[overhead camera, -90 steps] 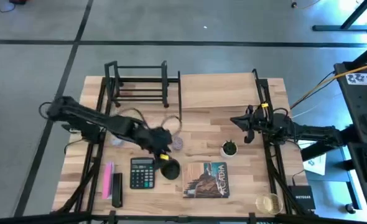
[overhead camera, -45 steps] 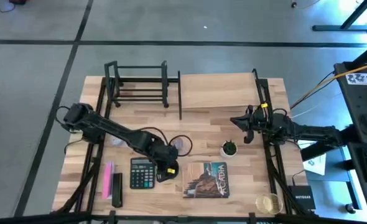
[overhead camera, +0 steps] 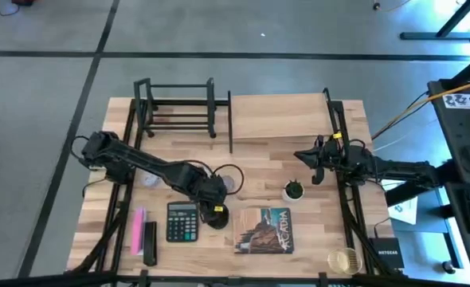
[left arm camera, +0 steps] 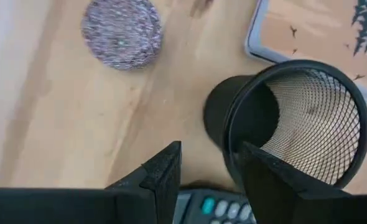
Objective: Stock shelves
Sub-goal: Put the black pen organizer on the shelf
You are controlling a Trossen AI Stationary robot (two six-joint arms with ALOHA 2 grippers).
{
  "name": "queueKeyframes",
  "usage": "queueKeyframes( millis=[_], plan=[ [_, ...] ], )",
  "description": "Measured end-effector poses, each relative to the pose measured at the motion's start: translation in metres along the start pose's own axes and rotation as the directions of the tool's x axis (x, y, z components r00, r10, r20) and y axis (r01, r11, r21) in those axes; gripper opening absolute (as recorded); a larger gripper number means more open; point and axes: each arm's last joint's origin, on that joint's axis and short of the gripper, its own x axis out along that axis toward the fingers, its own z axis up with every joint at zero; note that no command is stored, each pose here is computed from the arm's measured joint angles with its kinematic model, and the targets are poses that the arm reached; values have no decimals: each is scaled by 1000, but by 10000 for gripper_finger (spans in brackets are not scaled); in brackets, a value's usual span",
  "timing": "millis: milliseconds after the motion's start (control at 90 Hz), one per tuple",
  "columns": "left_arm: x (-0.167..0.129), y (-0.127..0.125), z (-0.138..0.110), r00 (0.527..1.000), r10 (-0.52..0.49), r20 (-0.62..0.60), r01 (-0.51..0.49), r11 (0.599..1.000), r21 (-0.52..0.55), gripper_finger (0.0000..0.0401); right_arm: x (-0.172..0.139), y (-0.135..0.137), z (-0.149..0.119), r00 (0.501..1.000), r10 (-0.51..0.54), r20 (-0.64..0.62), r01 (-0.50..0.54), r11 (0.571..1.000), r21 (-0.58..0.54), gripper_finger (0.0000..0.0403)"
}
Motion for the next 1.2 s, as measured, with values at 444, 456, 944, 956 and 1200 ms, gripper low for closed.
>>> queueKeyframes(
  millis=[444, 456, 944, 956, 1200],
  plan=[
    [22, 4, -1, 996, -55, 65, 56, 998, -16, 110, 0, 0, 0, 1000, 0, -1, 0, 1000, 0, 0],
    [22, 4, -1, 996, -56, 67, 57, 998, -17, 107, 0, 0, 0, 1000, 0, -1, 0, 1000, 0, 0],
    [2, 4, 37, 977, -99, 189, 118, 989, -90, 2, 0, 4, 0, 991, 130, -23, -129, 992, 8, 0],
    [-1, 5, 40, 974, -101, 201, 121, 988, -92, 2, 0, 4, 0, 991, 132, -21, -132, 991, 8, 0],
    [-81, 45, 109, 885, -72, 460, 134, 986, -103, 1, 0, 4, 1, 990, 142, -14, -142, 990, 8, 0]
  ],
)
